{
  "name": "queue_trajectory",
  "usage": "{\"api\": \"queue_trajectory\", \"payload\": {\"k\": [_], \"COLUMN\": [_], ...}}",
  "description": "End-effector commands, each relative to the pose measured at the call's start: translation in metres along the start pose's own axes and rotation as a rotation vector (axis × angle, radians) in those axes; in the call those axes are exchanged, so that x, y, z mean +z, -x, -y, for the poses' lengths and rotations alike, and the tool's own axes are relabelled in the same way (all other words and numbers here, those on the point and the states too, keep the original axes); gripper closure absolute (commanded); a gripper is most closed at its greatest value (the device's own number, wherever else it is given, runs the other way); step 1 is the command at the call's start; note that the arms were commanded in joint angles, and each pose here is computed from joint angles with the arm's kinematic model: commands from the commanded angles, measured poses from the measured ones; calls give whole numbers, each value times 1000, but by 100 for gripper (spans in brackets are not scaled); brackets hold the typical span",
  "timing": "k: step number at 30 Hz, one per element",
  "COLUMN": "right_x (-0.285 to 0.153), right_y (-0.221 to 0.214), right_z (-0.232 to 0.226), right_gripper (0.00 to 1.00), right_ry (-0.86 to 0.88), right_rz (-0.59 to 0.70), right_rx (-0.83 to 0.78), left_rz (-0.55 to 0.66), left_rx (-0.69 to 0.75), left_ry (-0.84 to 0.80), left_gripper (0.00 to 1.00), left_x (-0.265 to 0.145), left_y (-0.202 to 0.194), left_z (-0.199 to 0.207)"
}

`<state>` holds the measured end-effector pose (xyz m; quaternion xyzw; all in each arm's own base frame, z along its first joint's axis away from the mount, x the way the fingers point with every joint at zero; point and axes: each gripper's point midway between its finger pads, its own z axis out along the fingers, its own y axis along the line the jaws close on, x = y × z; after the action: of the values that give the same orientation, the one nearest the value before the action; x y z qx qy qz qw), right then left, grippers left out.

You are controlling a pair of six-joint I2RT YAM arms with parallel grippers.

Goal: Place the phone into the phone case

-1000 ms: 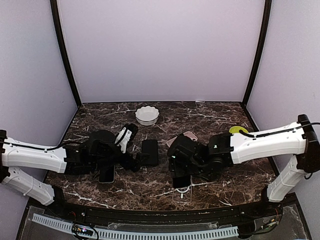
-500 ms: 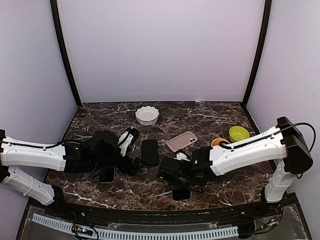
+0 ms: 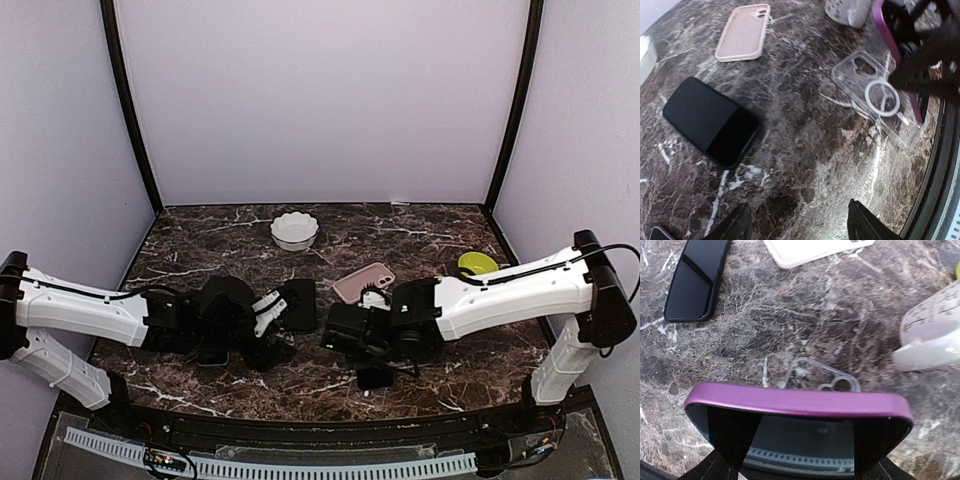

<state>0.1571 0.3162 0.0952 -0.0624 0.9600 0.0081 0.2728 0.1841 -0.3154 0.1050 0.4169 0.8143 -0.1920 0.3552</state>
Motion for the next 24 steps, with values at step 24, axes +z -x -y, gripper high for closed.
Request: {"api": "queue_trajectory", "payload": {"k": [24], "right_x": [-62], "right_y": [94], "right_z": [90], "right_gripper": [100], "right_ry": [96], "right_rz": [186], "right_rx": [10], "left_rz": [-137], "left_rx": [489], "left_ry": [-416], "left_gripper": [27], "left_x": [168], "left_y": [62], "left_z": [53]}}
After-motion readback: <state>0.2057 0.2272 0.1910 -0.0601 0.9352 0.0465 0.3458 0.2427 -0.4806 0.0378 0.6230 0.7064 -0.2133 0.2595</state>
